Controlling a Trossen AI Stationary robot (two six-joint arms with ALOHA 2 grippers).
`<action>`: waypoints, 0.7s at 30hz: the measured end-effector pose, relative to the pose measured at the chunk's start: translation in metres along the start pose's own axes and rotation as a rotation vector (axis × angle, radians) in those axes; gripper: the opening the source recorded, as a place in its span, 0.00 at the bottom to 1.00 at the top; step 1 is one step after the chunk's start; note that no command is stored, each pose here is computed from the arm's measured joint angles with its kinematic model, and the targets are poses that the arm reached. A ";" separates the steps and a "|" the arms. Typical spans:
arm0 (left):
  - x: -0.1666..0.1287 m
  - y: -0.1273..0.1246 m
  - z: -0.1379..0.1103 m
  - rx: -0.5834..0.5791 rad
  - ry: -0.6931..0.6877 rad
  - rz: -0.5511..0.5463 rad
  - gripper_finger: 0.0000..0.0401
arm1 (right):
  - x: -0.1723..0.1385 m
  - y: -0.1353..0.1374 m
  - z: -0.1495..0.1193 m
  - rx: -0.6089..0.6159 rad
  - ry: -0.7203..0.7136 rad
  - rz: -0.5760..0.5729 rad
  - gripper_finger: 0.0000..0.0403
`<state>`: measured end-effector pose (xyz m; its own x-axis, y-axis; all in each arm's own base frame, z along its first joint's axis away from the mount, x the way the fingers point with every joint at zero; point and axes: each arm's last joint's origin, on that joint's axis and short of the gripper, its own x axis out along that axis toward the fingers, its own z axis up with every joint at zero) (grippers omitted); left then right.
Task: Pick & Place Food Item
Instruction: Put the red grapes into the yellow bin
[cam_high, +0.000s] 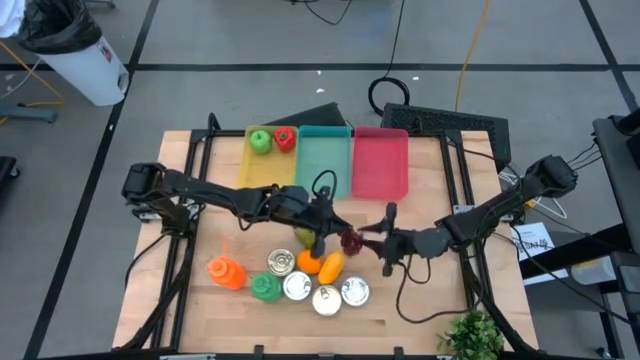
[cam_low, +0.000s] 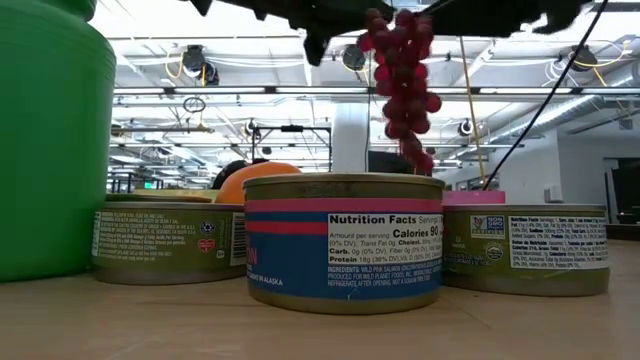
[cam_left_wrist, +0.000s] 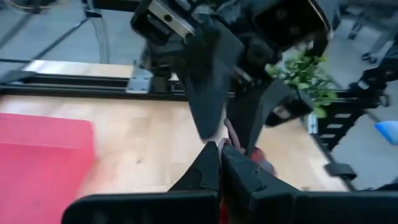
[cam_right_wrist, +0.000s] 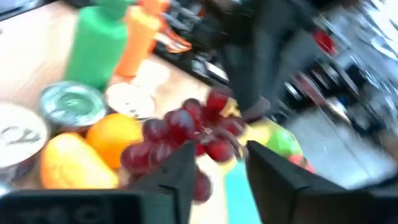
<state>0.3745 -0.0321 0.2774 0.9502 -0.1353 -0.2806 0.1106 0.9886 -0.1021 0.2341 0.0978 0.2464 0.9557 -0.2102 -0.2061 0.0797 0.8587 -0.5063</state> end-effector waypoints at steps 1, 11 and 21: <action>-0.003 0.001 0.002 0.009 0.006 0.021 0.00 | -0.003 -0.003 0.000 0.036 0.012 -0.024 0.39; -0.052 0.005 0.028 0.091 0.012 0.315 0.00 | -0.028 -0.024 0.005 0.236 0.002 -0.004 0.67; -0.107 0.045 0.040 0.010 -0.017 0.544 0.00 | -0.029 -0.023 0.000 0.226 0.042 0.006 0.67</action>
<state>0.2890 0.0298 0.3413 0.8757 0.3972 -0.2744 -0.3959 0.9162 0.0629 0.2046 0.0844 0.2643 0.9442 -0.2197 -0.2453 0.1398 0.9419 -0.3055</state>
